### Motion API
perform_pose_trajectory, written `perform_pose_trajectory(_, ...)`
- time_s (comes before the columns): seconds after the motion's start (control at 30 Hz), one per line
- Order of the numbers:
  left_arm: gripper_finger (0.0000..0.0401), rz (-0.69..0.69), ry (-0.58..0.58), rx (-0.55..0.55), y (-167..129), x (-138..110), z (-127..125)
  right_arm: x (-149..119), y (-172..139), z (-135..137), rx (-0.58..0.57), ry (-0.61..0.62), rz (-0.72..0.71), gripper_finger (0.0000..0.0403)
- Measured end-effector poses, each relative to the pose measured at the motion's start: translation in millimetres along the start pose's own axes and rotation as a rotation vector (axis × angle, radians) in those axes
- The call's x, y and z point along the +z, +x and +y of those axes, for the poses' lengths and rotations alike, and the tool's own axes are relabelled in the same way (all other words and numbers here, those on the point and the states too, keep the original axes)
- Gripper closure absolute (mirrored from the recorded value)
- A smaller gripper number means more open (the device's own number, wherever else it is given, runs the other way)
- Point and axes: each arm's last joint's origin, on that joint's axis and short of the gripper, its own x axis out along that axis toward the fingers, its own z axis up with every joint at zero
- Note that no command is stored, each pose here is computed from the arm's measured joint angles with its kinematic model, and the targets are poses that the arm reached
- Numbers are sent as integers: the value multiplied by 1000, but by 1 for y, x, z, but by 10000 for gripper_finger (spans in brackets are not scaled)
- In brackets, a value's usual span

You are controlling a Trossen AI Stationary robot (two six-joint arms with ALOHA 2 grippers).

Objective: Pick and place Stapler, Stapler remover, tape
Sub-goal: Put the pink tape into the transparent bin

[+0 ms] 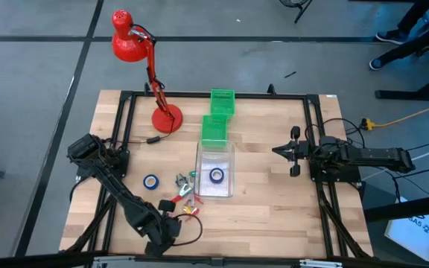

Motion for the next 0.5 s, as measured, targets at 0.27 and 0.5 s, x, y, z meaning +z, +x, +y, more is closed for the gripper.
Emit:
perform_pose_trajectory(0.27,356,-30,53,18,-18,33,20,0,0,0,0,0,0,382)
perform_pose_trajectory(0.5,355,-63,109,36,-34,60,41,0,0,0,0,0,0,382)
